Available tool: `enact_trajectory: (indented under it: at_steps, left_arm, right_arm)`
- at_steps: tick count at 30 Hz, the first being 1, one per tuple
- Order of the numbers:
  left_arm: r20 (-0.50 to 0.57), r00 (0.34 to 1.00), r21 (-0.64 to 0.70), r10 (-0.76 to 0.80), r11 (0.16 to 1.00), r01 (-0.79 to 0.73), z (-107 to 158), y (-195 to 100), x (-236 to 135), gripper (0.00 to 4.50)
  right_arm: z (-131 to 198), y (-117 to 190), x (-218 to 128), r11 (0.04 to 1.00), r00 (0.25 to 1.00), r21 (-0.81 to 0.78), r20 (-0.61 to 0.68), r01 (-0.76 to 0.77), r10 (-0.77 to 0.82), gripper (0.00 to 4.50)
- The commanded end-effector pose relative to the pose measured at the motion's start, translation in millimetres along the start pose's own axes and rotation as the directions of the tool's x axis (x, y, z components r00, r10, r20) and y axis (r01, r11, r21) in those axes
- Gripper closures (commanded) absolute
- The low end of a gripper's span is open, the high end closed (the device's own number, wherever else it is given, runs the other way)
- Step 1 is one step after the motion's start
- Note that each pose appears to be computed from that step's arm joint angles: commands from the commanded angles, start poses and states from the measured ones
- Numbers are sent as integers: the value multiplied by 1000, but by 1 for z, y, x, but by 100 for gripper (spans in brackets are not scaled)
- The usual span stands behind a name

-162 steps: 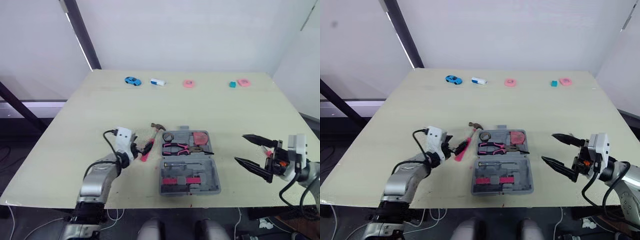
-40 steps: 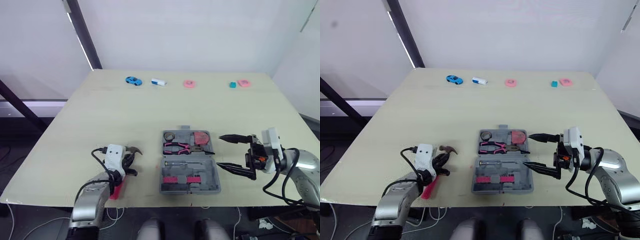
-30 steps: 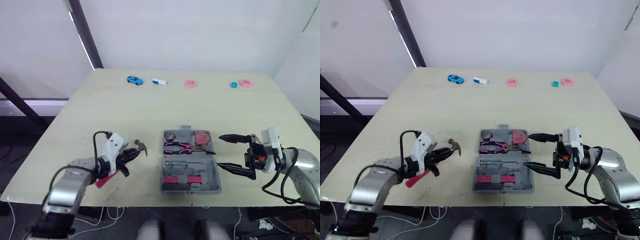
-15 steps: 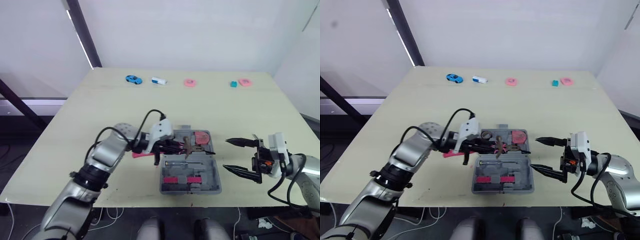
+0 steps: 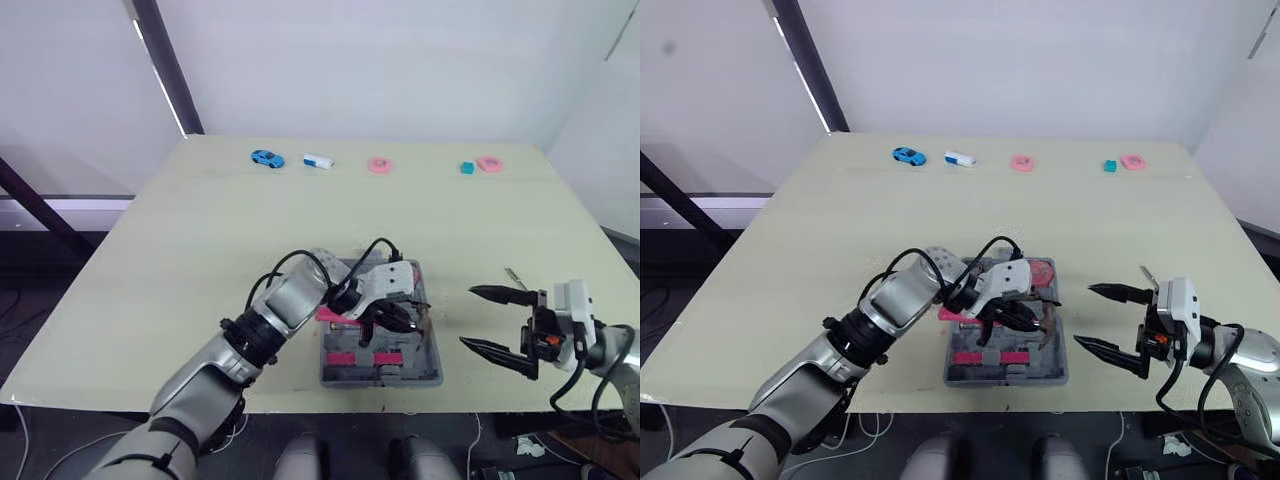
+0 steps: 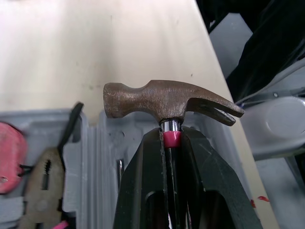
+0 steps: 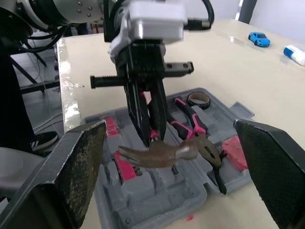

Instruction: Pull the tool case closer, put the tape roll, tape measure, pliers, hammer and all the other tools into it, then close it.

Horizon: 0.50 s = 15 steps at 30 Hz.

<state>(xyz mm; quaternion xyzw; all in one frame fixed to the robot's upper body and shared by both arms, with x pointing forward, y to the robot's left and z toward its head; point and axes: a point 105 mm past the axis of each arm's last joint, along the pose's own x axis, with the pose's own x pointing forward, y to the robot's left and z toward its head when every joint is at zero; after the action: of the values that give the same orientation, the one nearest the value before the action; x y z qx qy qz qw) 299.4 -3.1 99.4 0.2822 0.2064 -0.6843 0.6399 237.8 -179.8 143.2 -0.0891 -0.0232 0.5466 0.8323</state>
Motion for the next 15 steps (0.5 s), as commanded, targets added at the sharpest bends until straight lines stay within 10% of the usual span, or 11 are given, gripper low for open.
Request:
enact_trajectory:
  at_steps: [1,15]
  left_arm:
    - [-25,999,52,-24,998,26,9,-4,8,446]
    - [-118,991,50,-60,997,66,-1,-10,33,446]
  right_arm:
    - [8,-5,-9,998,1000,-50,6,24,-24,0]
    - [-2,-16,-55,999,995,-51,-101,11,-17,0]
